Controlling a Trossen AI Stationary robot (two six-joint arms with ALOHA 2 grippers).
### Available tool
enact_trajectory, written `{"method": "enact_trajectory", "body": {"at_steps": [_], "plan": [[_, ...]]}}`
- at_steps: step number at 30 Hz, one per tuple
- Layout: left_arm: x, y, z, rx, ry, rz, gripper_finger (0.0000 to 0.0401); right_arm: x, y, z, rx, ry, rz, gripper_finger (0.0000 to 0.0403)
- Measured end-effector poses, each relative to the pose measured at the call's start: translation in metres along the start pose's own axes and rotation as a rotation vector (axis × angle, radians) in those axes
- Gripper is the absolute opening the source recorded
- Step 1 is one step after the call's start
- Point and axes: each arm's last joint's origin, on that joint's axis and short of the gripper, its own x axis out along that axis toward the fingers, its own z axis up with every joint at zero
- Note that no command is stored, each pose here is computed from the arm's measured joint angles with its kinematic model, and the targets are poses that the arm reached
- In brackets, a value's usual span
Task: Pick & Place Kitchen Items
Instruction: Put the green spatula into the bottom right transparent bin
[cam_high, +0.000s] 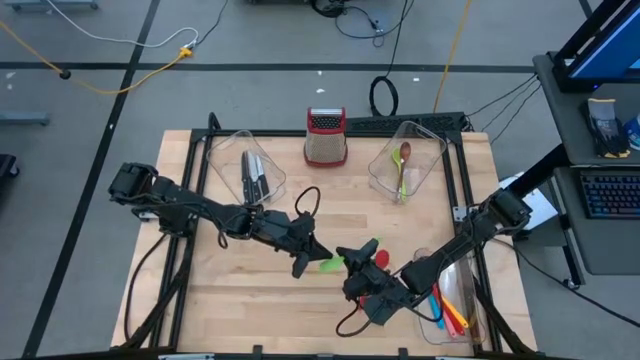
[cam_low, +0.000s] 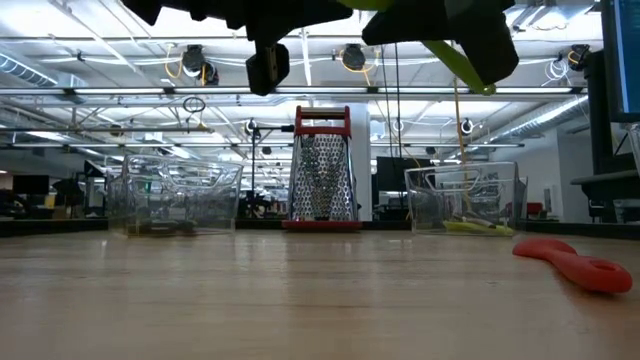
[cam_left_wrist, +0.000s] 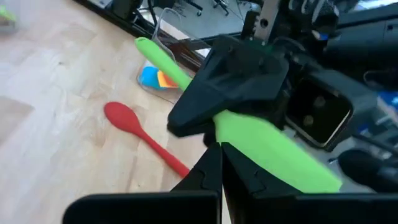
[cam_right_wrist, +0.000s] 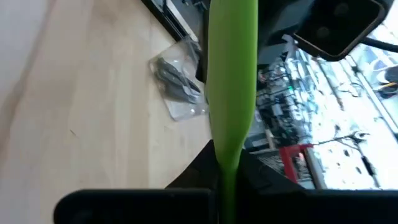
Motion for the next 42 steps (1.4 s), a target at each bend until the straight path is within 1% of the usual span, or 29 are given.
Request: {"method": "enact_trajectory", "body": {"at_steps": [3, 6, 11, 13, 20, 23, 25, 28, 33, 37, 40, 42], "plan": [[0.0, 0.005, 0.001, 0.068, 0.017, 0.01, 0.0002, -0.006, 0.0, 0.001, -0.004, 0.001, -0.025, 0.0004], [-0.001, 0.013, 0.004, 0.103, 0.025, 0.04, 0.0006, -0.016, -0.004, 0.002, 0.007, -0.013, -0.03, 0.0003], [-0.004, 0.031, 0.012, 0.157, 0.034, 0.119, 0.0014, -0.037, -0.023, 0.003, 0.074, -0.033, -0.057, 0.0003], [-0.005, 0.036, 0.015, 0.185, 0.029, 0.134, 0.0014, -0.047, -0.036, 0.002, 0.141, -0.048, -0.056, 0.0003], [-0.006, 0.042, 0.017, 0.338, -0.012, 0.269, 0.0015, -0.085, -0.092, -0.009, 0.526, -0.127, 0.015, 0.0003], [-0.006, 0.042, 0.018, 0.372, -0.016, 0.292, 0.0015, -0.099, -0.117, -0.019, 0.727, -0.153, 0.098, 0.0003], [-0.006, 0.043, 0.018, 0.389, -0.02, 0.311, 0.0015, -0.107, -0.13, -0.028, 0.835, -0.157, 0.148, 0.0003], [-0.007, 0.043, 0.018, 0.415, -0.019, 0.319, 0.0015, -0.115, -0.144, -0.041, 0.965, -0.148, 0.224, 0.0003], [-0.007, 0.043, 0.018, 0.464, -0.007, 0.322, 0.0015, -0.125, -0.162, -0.058, 1.19, -0.088, 0.431, 0.0003], [-0.007, 0.043, 0.018, 0.511, 0.0, 0.323, 0.0015, -0.129, -0.168, -0.071, 1.337, 0.035, 0.595, 0.0003], [-0.007, 0.043, 0.018, 0.524, 0.002, 0.323, 0.0015, -0.13, -0.169, -0.082, 1.444, 0.198, 0.708, 0.0003], [-0.007, 0.043, 0.018, 0.524, 0.002, 0.323, 0.0015, -0.131, -0.168, -0.088, 1.5, 0.319, 0.752, 0.0003]]}}
